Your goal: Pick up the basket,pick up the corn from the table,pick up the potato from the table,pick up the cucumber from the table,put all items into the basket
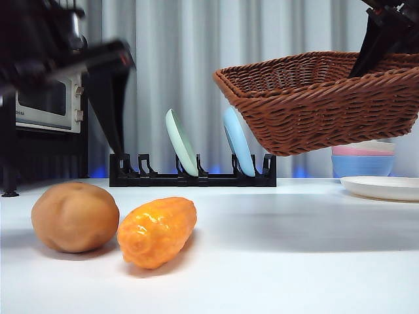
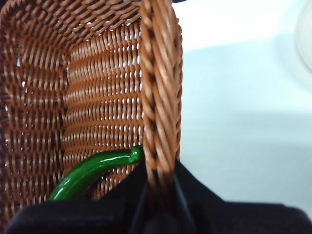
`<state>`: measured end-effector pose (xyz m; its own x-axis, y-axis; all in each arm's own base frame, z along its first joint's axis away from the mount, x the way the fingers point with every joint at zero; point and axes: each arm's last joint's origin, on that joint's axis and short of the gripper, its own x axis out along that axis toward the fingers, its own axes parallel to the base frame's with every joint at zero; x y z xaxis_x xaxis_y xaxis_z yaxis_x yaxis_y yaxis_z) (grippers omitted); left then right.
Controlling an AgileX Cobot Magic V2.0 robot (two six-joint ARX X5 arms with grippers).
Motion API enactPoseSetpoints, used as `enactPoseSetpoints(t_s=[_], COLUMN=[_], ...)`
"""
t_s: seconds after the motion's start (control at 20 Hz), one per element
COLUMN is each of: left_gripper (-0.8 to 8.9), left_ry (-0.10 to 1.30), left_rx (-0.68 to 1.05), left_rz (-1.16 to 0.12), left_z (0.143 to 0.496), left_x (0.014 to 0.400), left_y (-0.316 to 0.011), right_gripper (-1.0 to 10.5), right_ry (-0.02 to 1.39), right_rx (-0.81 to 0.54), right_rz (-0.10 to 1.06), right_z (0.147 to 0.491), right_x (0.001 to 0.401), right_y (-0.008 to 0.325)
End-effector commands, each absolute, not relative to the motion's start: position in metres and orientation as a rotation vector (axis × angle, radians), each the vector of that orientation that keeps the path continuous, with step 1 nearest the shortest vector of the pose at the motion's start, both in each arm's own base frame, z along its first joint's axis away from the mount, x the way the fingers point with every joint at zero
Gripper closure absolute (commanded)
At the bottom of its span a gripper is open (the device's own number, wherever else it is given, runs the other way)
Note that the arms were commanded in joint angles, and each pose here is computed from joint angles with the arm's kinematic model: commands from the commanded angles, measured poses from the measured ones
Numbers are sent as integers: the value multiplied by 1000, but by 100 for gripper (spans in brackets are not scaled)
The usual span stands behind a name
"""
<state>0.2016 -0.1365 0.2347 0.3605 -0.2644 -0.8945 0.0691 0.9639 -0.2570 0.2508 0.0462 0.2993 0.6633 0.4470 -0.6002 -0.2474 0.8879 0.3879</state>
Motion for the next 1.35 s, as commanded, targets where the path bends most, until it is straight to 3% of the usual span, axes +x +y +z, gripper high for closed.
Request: enactPoseSetpoints(t_s=[0.05, 0.35, 0.4, 0.5, 0.55, 0.6, 0.8, 0.9, 1.0, 1.2, 1.35], left_gripper=[247, 253, 290, 566, 754, 831, 821, 821, 821, 819, 819], left_ry=[1251, 1332, 1327, 1302, 1291, 1280, 1237, 1177, 1052, 666, 529], left_rx=[-197, -132, -129, -87, -54, -33, -4, 9, -40, -189, -192], left_rz=[-222, -210, -209, -214, -219, -215, -273, -316, -420, -701, -797], left_z=[218, 190, 189, 189, 189, 189, 198, 224, 271, 365, 389], left_x=[209, 221, 222, 223, 223, 224, 223, 216, 205, 189, 186], left_y=[-141, -150, -150, -150, -149, -149, -149, -144, -138, -139, -155], right_gripper=[958, 958, 958, 958, 958, 958, 958, 958, 958, 958, 958], right_ry=[724, 724, 724, 724, 724, 724, 724, 725, 726, 745, 762], right_rx=[288, 288, 288, 287, 287, 287, 288, 288, 287, 306, 309], right_rz=[411, 410, 410, 407, 407, 407, 407, 409, 413, 441, 487], right_z=[303, 303, 303, 303, 303, 303, 303, 302, 302, 301, 301], right_x=[251, 251, 251, 251, 251, 251, 251, 251, 251, 250, 246], right_y=[47, 47, 47, 46, 46, 46, 47, 47, 48, 58, 73])
